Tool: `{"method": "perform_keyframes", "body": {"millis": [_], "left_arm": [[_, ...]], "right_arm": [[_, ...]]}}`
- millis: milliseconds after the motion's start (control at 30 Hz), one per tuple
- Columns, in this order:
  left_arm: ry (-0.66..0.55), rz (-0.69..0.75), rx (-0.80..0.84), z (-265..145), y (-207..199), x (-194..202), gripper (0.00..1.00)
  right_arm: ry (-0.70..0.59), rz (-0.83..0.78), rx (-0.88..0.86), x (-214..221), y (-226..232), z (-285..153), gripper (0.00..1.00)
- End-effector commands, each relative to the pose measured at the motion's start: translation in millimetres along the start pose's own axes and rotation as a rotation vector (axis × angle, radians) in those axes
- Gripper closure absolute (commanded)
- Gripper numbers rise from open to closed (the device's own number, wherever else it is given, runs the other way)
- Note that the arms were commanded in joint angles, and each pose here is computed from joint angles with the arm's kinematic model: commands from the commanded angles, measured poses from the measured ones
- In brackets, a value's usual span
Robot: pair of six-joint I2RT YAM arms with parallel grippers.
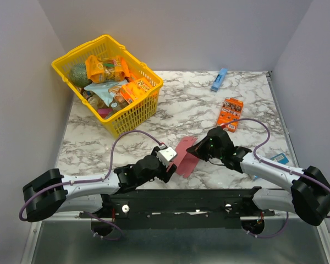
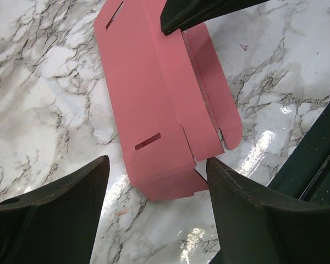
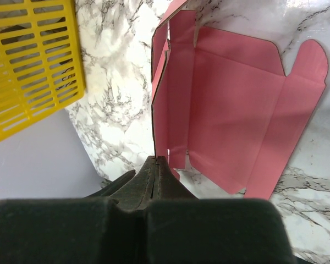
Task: Fold the paper box
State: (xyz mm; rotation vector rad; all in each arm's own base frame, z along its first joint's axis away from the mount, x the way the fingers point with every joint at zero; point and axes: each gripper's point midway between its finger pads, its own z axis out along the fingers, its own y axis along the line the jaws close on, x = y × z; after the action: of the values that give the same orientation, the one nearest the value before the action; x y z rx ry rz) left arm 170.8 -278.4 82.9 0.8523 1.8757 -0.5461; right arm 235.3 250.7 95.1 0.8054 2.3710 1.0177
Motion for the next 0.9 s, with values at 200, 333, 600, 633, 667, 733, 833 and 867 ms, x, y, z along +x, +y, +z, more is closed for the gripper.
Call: {"method": "perform_keyframes", "body": {"millis": [200,333,600,633,667,733,833,867], "left_arm": [[-0.094,0.012,0.082,-19,-8,-18,0.21],[-0.106,0.005,0.058,-19,-2,-22,0.25],[-0.068,0.017,0.034,-1,-1,-21,0.26],[-0.079,0.016,0.037,1,-2,-25,0.27],[-0.08,0.016,0.034,2,-1,-26,0.27],[-0.084,0.019,0.03,5,-1,-28,0.28],[-0.089,0.023,0.027,7,-1,-31,0.29],[-0.09,0.022,0.024,7,-1,-31,0.29]], "right_arm": [[-0.042,-0.018,-0.007,-9,7,-5,1.0],[-0.038,-0.02,-0.011,-8,8,-6,1.0],[-0.036,-0.02,-0.009,-8,7,-5,1.0],[-0.033,-0.018,-0.011,-7,8,-5,1.0],[-0.035,-0.018,-0.01,-7,8,-5,0.99],[-0.033,-0.017,-0.009,-7,7,-5,0.99],[-0.034,-0.018,-0.014,-7,9,-6,1.0],[-0.034,-0.018,-0.012,-7,8,-6,0.99]]}}
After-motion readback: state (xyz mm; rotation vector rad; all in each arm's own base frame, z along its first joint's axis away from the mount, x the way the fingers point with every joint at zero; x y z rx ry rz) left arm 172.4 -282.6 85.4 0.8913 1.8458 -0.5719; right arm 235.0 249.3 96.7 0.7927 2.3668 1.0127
